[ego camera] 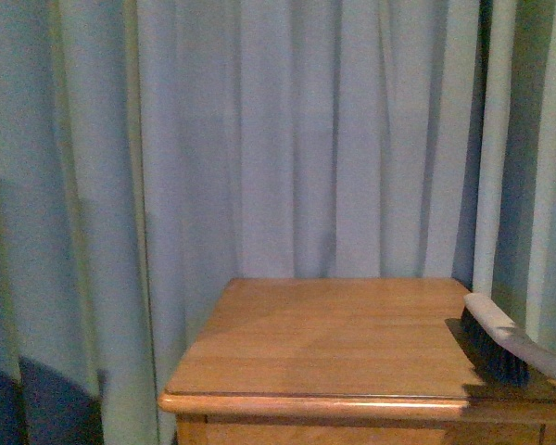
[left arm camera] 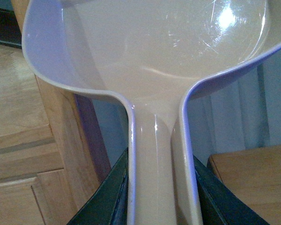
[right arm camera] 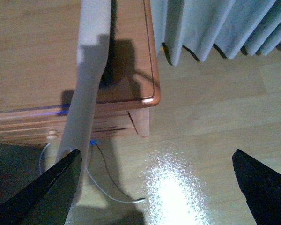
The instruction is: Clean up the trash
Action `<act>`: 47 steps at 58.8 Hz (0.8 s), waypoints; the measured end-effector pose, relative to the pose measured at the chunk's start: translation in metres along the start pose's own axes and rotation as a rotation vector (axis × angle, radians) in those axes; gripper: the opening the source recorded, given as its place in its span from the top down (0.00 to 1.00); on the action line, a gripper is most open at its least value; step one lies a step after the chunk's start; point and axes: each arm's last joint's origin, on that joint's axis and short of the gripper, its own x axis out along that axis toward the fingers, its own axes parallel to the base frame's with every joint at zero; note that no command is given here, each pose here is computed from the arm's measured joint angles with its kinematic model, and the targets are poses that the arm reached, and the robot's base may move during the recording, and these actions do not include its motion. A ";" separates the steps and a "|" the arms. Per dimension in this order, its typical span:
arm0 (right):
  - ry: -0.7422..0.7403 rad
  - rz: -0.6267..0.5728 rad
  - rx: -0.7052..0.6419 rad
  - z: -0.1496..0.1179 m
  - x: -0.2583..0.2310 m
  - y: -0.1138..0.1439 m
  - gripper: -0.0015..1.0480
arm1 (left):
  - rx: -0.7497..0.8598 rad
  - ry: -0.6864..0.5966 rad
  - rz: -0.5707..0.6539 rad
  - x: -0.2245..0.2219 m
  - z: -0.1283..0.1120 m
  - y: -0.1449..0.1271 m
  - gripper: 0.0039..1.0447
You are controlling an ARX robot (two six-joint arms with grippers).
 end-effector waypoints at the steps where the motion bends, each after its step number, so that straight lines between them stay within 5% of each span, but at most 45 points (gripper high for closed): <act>1: 0.011 0.000 0.003 0.001 0.005 0.001 0.07 | 0.000 0.000 0.000 0.000 0.000 0.000 0.74; 26: 0.108 0.016 0.075 0.006 0.069 0.051 0.07 | 0.000 0.000 0.000 0.000 0.000 0.000 0.74; 43: 0.166 0.002 0.124 -0.002 0.102 0.058 0.07 | 0.000 0.000 0.000 0.000 0.000 0.000 0.74; 47: 0.175 0.004 0.132 -0.004 0.106 0.060 0.14 | 0.000 0.000 0.000 0.000 0.000 0.000 0.74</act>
